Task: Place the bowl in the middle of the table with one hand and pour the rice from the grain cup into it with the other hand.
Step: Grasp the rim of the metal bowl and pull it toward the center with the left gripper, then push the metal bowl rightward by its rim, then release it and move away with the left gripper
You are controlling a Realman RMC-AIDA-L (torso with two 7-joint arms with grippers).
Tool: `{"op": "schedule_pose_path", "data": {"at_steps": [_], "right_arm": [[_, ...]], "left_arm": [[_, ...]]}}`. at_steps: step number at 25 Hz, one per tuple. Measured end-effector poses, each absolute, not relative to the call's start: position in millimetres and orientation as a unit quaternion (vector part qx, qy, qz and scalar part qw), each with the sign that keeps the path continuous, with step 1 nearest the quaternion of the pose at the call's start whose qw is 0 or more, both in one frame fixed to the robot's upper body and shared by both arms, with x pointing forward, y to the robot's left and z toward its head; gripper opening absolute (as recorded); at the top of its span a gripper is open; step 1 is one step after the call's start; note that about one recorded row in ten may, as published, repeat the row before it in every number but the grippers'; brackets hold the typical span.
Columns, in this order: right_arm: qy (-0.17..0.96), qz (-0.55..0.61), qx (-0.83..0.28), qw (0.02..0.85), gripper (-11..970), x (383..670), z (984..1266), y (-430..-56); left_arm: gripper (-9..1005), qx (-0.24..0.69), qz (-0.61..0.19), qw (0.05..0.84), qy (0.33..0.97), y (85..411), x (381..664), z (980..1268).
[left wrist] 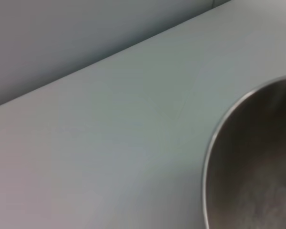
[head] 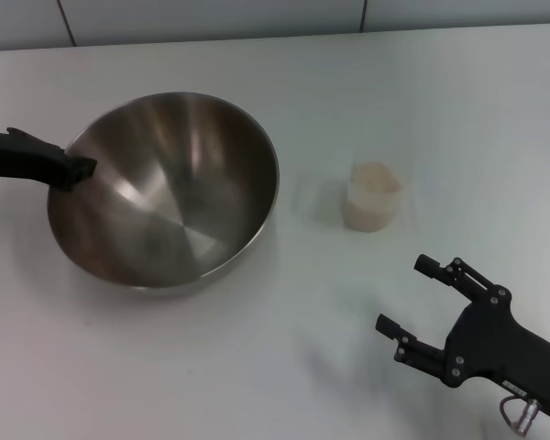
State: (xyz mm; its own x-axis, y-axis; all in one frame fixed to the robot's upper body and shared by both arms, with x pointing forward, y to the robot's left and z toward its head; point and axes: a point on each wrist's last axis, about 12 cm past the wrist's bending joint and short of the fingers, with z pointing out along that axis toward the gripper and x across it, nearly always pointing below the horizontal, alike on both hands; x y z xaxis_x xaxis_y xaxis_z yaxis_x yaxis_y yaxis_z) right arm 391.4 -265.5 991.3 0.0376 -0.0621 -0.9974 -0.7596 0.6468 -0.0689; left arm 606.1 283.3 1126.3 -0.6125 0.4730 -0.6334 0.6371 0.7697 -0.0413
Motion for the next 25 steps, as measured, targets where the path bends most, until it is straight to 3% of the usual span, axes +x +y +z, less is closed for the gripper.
{"op": "schedule_pose_path", "data": {"at_steps": [6, 25], "right_arm": [[0.638, 0.270, -0.323, 0.645, 834, 392.8, 991.6, -265.2], [0.636, 0.272, -0.324, 0.645, 835, 393.9, 992.0, -263.7]], "left_arm": [[59, 0.313, -0.139, 0.311, 0.887, 279.5, 609.2, 1132.1], [31, 0.302, -0.188, 0.280, 0.891, 264.0, 628.5, 1156.7]]}}
